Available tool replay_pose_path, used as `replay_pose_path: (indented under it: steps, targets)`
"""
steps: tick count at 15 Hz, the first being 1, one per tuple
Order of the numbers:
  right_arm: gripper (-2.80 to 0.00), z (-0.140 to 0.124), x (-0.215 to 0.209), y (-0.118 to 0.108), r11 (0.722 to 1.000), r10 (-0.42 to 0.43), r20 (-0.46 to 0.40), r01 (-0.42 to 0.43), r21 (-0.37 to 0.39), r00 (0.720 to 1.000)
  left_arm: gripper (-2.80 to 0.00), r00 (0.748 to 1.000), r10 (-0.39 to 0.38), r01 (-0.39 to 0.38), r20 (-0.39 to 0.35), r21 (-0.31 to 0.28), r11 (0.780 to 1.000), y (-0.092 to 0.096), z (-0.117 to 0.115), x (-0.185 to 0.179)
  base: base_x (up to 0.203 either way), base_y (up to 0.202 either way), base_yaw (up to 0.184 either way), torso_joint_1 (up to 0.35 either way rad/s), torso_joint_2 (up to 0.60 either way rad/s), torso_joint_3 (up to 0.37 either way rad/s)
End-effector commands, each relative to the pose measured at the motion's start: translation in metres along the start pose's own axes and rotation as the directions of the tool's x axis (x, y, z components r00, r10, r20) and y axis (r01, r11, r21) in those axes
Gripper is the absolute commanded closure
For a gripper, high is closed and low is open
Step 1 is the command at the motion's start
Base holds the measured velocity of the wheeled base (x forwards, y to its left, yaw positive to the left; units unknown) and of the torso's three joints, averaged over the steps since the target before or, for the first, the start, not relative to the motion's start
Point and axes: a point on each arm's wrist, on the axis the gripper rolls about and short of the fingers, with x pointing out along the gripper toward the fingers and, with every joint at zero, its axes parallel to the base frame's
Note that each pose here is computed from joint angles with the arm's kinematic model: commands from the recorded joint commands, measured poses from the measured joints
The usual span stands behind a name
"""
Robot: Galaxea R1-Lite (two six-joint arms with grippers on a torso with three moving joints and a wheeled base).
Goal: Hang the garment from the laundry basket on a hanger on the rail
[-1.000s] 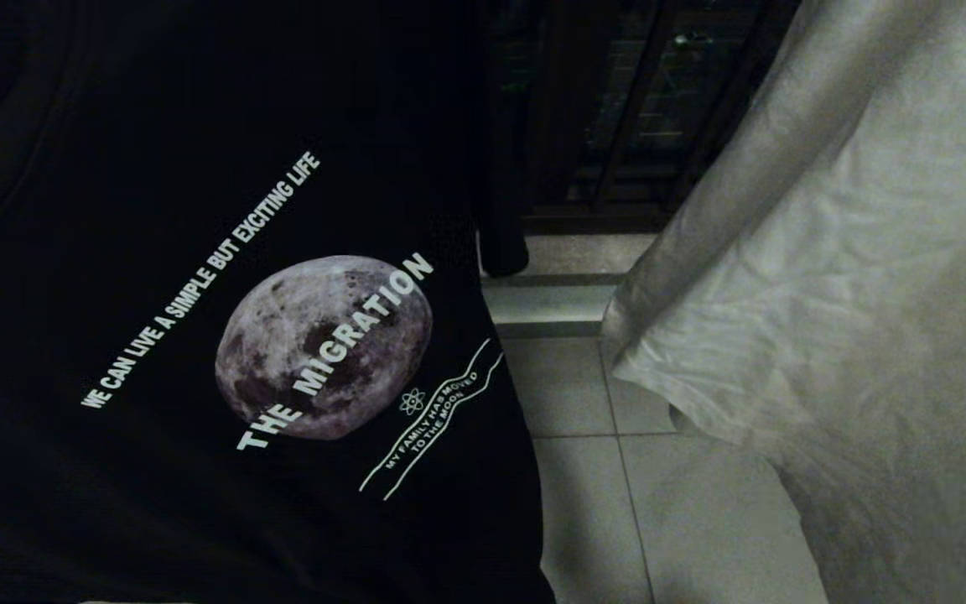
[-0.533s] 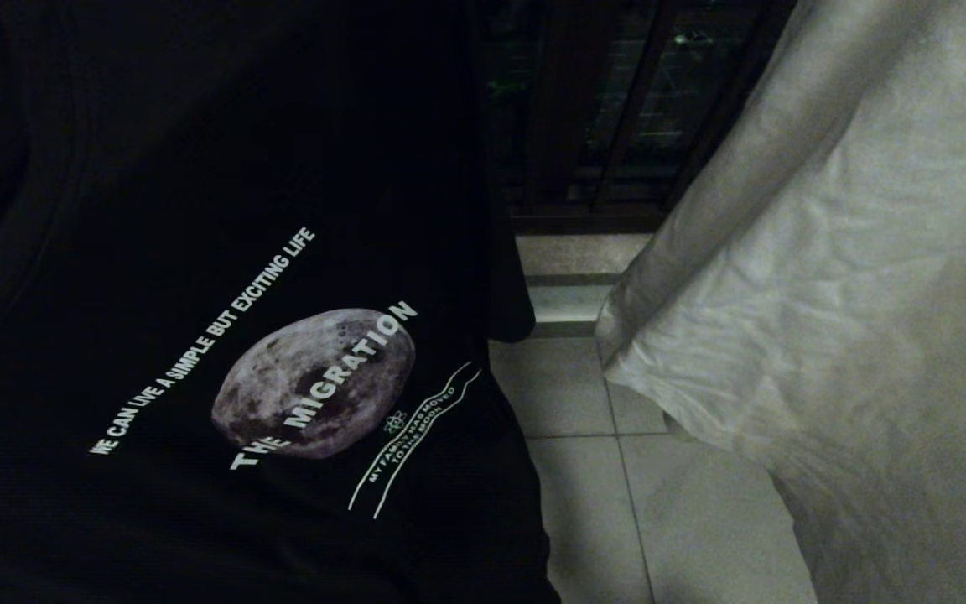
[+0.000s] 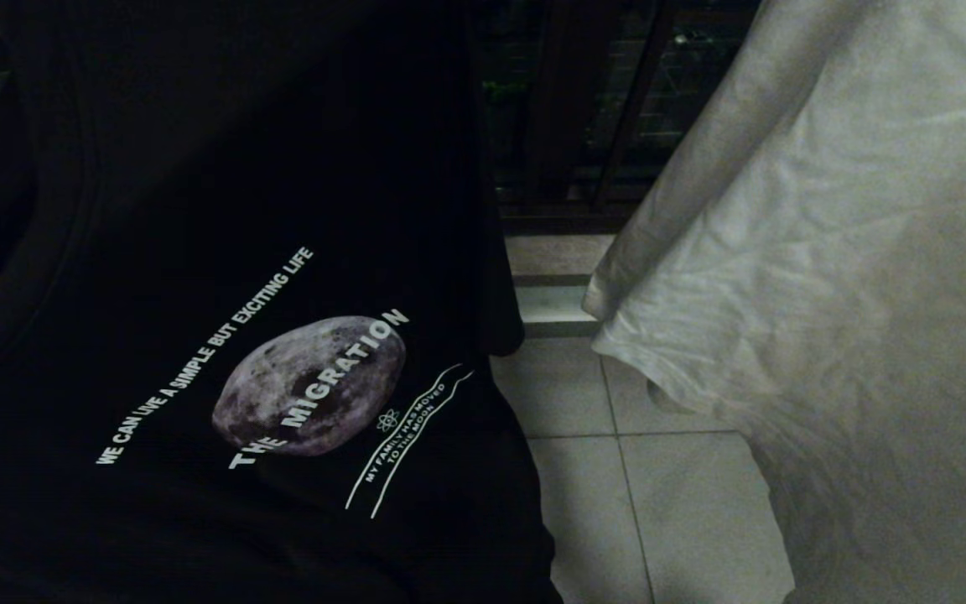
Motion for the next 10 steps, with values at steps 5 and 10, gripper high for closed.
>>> replay_pose_path:
  steps: [5,10]
  targets:
    - [0.0,-0.0002,0.0002,0.0,1.0,0.0,-0.002,0.0,-0.001,1.0,0.0,1.0,0.004,-0.004,0.001,-0.001,1.0,0.0005,-0.0018,-0.0028,0.0,0.0,0.0,0.0,0.0,0.085]
    - [0.0,0.0002,0.0001,0.0,1.0,0.002,0.0,-0.002,-0.001,1.0,0.0,1.0,0.007,-0.007,0.015,-0.001,1.0,0.0019,0.001,-0.0052,0.0,0.0,0.0,0.0,0.0,0.197]
